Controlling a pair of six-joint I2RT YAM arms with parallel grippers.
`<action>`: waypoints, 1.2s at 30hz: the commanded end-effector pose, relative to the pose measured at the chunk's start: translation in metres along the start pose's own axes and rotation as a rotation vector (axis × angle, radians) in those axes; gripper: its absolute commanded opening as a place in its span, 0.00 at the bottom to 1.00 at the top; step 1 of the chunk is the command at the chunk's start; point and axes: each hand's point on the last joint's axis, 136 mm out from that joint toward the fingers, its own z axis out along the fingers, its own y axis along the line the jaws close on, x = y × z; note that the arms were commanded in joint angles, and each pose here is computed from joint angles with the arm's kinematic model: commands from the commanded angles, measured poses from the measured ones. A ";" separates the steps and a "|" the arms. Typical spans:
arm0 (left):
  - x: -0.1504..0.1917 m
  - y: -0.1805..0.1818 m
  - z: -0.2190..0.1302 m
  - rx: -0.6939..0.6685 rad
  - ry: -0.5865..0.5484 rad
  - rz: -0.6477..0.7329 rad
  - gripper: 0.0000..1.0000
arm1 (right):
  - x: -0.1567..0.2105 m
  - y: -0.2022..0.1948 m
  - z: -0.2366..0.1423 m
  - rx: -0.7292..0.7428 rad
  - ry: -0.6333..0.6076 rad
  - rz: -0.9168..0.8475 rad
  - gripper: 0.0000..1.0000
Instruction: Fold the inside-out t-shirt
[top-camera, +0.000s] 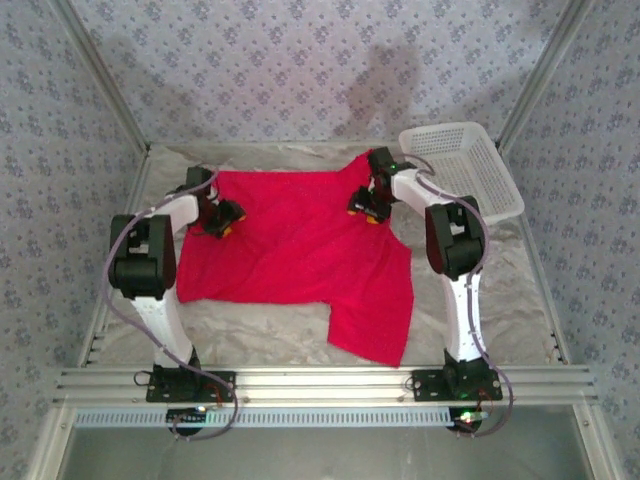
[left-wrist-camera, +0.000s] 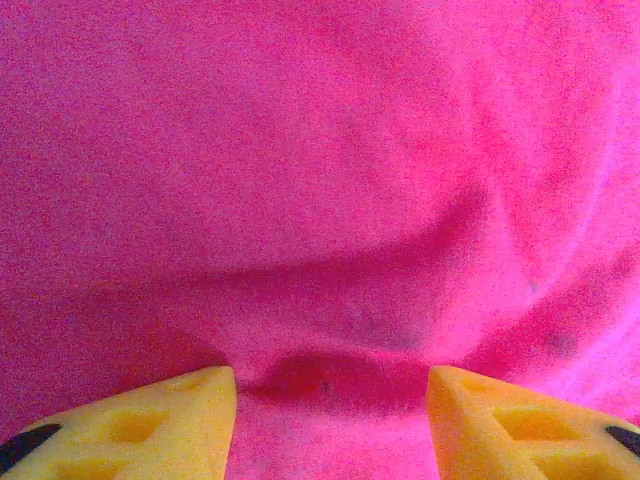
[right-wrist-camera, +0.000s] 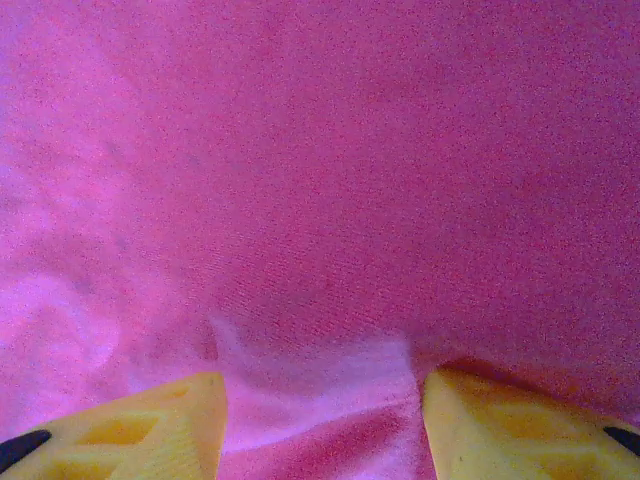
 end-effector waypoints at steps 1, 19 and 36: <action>-0.040 0.030 0.012 -0.137 -0.061 -0.035 0.53 | -0.014 -0.017 0.040 0.050 0.042 0.035 0.56; 0.015 0.088 -0.147 -0.300 -0.237 -0.056 0.50 | 0.030 0.029 -0.117 -0.029 -0.113 -0.187 0.64; 0.093 0.155 -0.097 -0.372 -0.055 -0.154 0.50 | 0.130 -0.026 -0.131 -0.009 -0.006 -0.178 0.63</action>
